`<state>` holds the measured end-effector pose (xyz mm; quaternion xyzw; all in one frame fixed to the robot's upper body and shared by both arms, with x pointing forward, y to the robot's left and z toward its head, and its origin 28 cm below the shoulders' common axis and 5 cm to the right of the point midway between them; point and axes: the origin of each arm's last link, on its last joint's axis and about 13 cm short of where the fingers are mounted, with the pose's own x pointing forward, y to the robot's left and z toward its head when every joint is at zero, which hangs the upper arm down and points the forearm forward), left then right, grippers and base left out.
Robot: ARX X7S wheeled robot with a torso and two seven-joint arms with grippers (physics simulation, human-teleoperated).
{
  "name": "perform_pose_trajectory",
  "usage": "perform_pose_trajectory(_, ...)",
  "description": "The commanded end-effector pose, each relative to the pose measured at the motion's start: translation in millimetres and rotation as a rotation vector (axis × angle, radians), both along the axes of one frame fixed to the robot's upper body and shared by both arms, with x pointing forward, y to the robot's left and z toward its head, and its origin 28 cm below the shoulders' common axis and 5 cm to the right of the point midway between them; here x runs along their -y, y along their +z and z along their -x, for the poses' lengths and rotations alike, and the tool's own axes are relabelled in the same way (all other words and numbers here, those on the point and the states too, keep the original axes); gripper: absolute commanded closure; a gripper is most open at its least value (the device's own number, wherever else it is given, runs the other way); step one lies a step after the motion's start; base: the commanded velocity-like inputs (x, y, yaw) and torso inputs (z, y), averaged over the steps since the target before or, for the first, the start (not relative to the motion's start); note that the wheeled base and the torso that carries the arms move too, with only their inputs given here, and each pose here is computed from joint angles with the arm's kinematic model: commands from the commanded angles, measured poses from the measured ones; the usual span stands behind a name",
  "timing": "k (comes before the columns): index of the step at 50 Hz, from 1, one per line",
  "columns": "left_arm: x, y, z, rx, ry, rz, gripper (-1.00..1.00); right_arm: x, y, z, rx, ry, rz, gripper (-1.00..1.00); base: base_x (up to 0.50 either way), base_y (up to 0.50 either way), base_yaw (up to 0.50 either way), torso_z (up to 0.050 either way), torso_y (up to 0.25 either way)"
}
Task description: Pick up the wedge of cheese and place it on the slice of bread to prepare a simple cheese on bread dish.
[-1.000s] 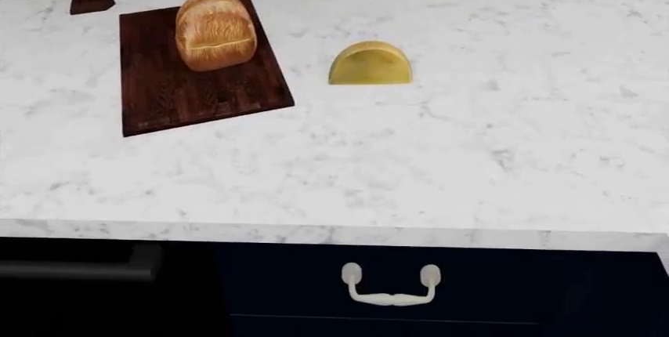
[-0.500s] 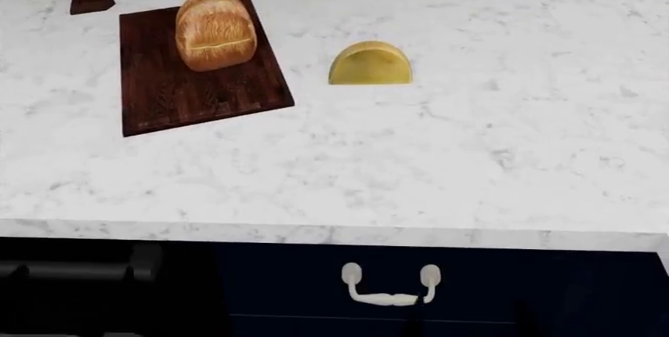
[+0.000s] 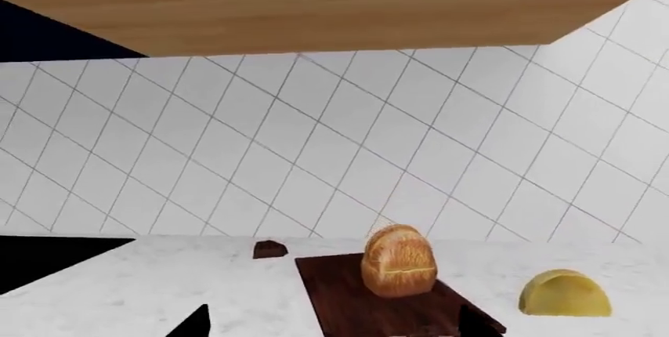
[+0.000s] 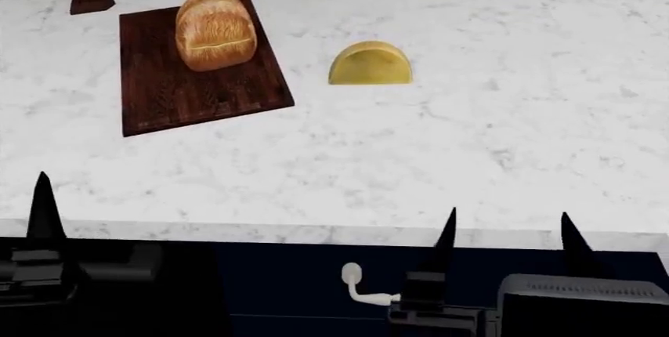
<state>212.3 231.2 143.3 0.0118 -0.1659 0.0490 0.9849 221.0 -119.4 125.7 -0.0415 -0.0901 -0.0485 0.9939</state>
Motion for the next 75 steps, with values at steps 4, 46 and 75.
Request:
perform_pose_trajectory(4,-2.9,42.6,-1.0,0.091,0.014,-0.069,-1.00,10.6,36.6,-6.7,0.059,-0.041,0.030,-1.00,0.00,0.00,0.00,0.000,0.000)
perform_pose_trajectory(46,-7.8,86.5,-17.7,0.107,0.014,-0.033,-1.00,26.3,83.8,-26.9,0.109,-0.095,0.125,-1.00,0.00,0.00,0.00,0.000,0.000)
perform_pose_trajectory(75,-7.8,89.2,-18.7,0.126,0.027,-0.055,-1.00,24.7,94.5,-21.7,0.155,-0.044,0.160,-1.00,0.13,0.00,0.00,0.000,0.000)
